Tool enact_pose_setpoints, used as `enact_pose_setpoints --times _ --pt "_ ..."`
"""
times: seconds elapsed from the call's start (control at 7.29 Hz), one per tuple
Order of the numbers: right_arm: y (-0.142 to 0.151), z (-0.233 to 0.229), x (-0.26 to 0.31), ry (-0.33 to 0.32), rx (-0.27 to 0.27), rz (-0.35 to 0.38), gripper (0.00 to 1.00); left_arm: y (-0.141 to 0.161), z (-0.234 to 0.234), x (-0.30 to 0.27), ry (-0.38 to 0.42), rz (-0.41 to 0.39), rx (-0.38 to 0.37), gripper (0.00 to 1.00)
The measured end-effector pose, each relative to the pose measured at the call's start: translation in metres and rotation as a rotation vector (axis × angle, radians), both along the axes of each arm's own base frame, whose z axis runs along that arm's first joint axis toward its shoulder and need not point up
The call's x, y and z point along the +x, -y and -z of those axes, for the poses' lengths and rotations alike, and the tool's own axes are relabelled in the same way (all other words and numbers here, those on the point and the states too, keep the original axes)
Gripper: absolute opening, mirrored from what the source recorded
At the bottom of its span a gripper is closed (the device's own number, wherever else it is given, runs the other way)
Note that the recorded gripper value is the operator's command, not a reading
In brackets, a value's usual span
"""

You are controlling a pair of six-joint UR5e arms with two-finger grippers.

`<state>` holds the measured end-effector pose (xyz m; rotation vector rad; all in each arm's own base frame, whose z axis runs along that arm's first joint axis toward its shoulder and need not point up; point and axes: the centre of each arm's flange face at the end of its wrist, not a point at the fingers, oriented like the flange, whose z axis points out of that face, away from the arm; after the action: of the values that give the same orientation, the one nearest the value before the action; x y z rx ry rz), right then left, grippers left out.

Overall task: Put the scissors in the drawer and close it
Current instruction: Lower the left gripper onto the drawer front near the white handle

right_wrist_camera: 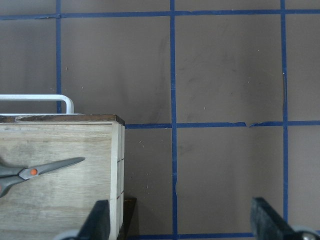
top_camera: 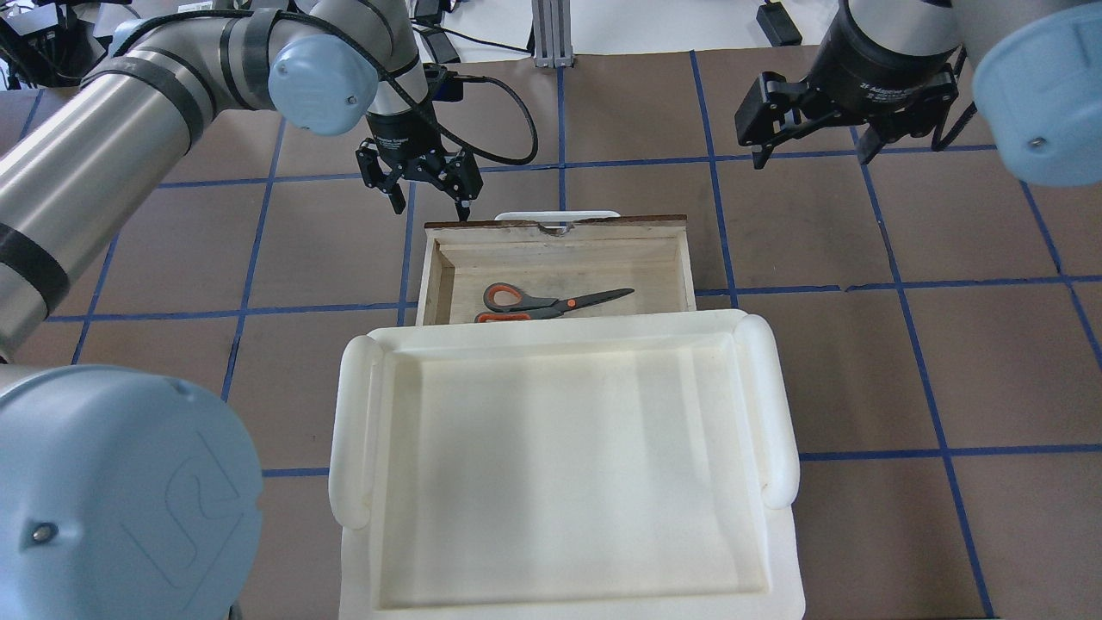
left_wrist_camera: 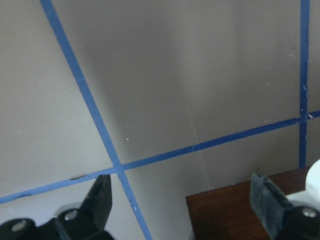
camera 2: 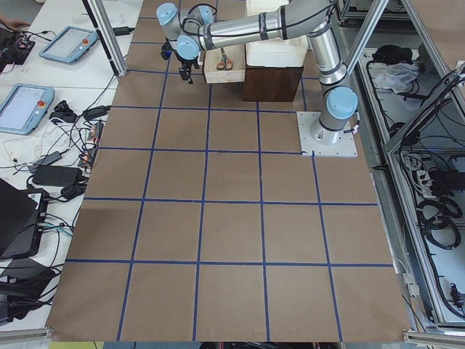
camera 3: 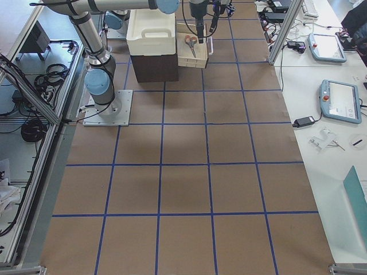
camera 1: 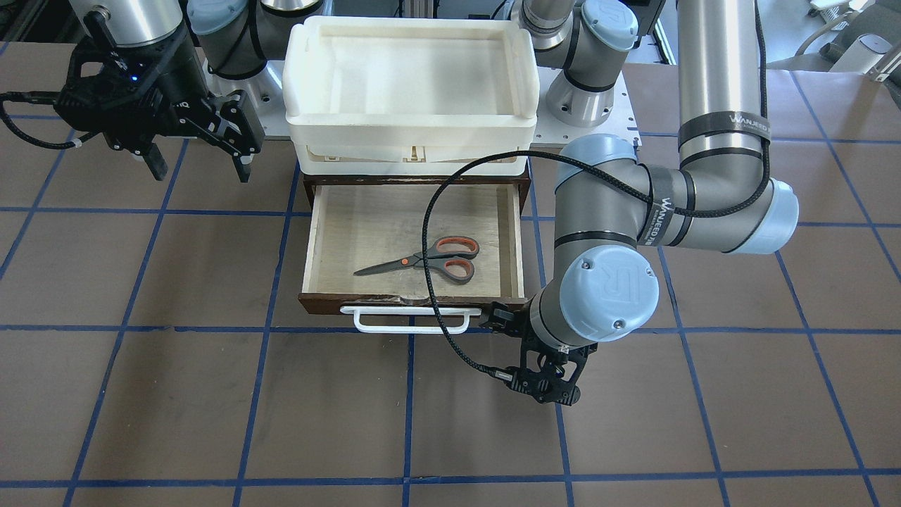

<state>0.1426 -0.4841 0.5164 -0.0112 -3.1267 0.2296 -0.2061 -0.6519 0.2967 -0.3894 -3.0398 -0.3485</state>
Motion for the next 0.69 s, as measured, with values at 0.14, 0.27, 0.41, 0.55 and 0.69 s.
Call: enact_pose_setpoints --times 0.14,0.27,0.41,0.55,0.69 --pt "-0.0004 0.0007 -0.0017 -0.001 0.004 0.001 1.0 -0.0039 -0.0035 0.0004 0.001 0.0 0.014 1.0" --pt "-0.0011 0.0013 -0.0022 -0.006 0.006 0.001 1.0 -0.0066 -0.0052 0.0007 0.003 -0.001 0.024 1.0" --pt "-0.0019 0.0013 -0.0027 -0.011 0.005 0.001 1.0 -0.0083 -0.006 0.0008 0.003 -0.001 0.03 1.0" --pt "-0.0028 0.0007 -0.002 -0.014 0.0 0.0 1.0 -0.0098 -0.006 0.001 0.004 -0.001 0.034 1.0" --pt "-0.0034 0.0008 -0.0009 -0.013 -0.002 -0.002 1.0 -0.0121 -0.0062 0.0013 0.005 -0.001 0.041 1.0"
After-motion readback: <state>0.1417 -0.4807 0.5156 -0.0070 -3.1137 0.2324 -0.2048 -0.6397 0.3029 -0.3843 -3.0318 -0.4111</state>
